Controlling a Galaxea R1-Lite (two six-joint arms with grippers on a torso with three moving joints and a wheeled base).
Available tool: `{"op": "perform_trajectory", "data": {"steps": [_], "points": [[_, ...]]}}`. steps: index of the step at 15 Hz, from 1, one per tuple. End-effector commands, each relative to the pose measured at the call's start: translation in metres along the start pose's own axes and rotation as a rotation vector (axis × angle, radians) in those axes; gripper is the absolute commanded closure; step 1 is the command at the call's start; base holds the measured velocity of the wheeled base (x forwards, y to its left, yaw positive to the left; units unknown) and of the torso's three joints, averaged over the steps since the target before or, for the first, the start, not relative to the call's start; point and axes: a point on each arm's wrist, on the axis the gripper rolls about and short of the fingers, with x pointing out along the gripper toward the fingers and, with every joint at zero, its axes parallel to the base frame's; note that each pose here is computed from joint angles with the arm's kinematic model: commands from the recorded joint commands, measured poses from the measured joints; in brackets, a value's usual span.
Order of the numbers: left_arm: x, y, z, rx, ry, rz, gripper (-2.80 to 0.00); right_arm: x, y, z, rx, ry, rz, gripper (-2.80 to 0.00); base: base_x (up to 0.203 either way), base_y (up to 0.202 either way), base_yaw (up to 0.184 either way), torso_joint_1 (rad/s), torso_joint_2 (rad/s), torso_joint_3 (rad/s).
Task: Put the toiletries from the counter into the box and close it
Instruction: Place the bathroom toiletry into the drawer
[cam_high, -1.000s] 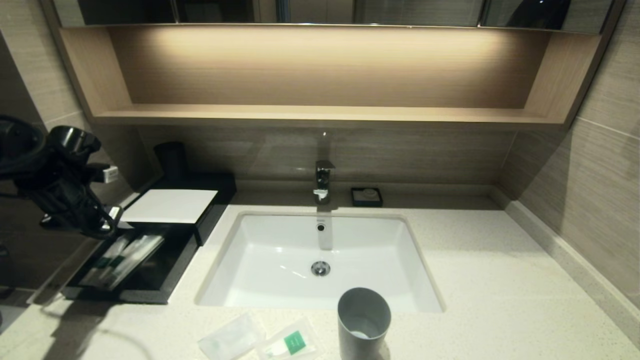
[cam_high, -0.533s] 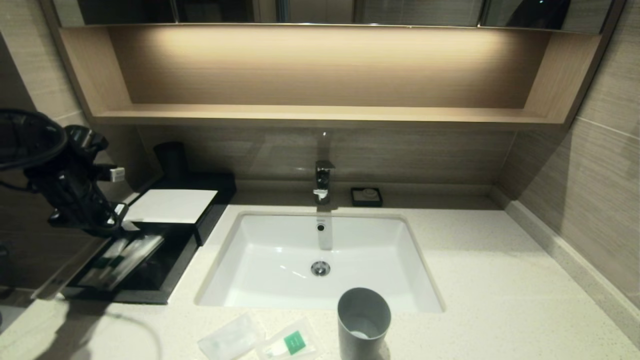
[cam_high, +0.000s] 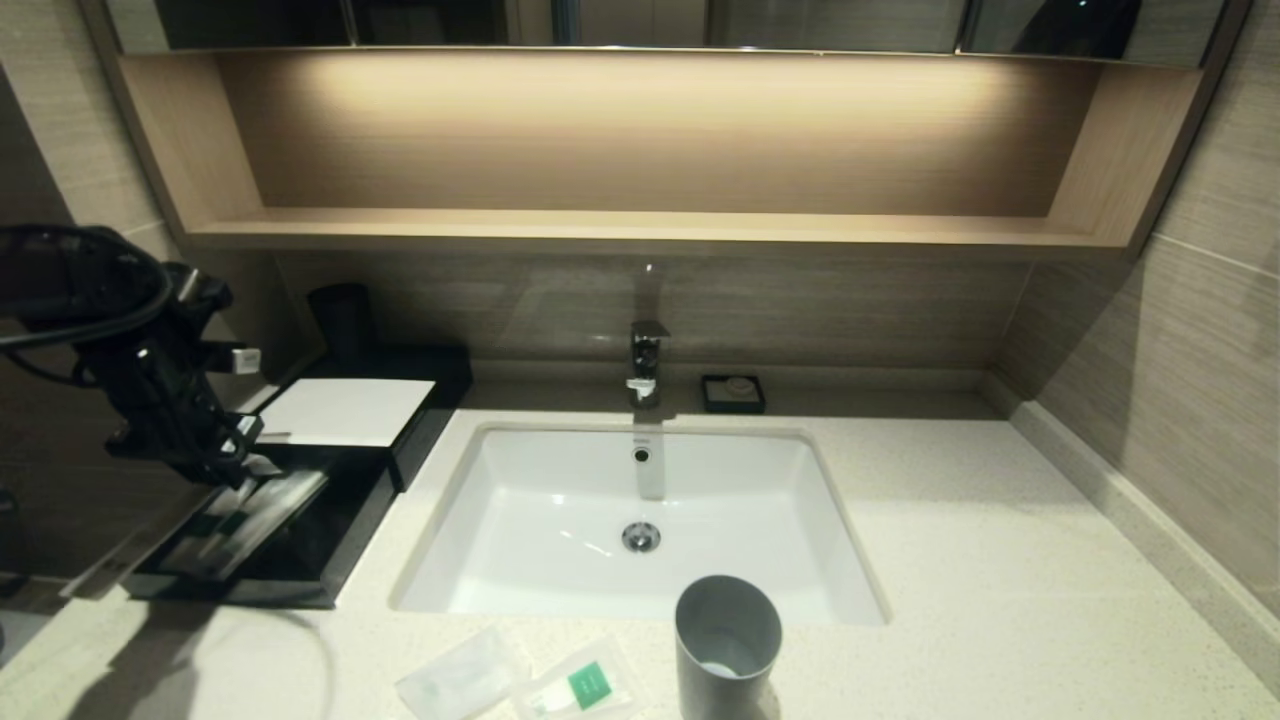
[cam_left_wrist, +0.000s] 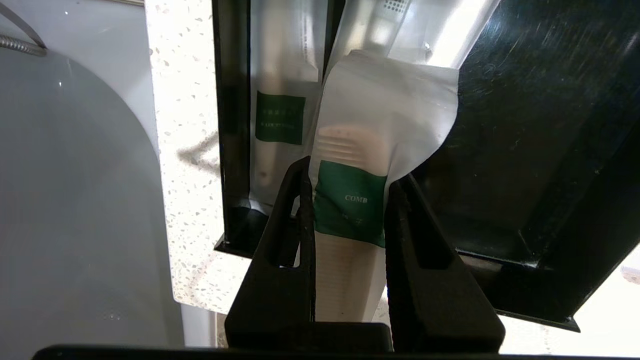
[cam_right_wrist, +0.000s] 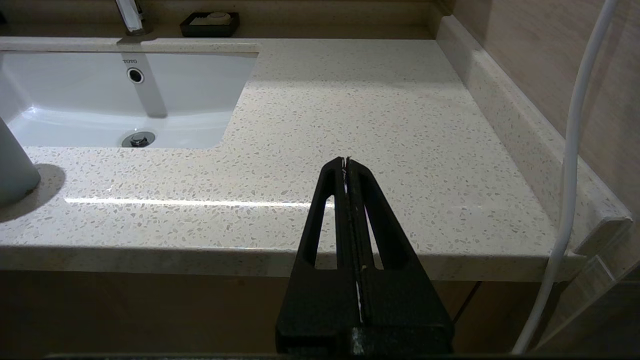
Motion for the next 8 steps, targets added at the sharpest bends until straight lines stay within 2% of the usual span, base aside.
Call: {"op": "perform_trajectory", "data": {"steps": [1,8], "points": [[0.007,0.000,0.001,0.001,0.016,-0.002,0.00,0.000,0.000,0.000,0.000,0.000,0.000,0.00,0.000,0.000,0.000,0.000,0.00,0.000],[0.018,-0.001,0.005,-0.003,0.019,-0.002,0.00,0.000,0.000,0.000,0.000,0.000,0.000,0.00,0.000,0.000,0.000,0.000,0.00,0.000]]}}
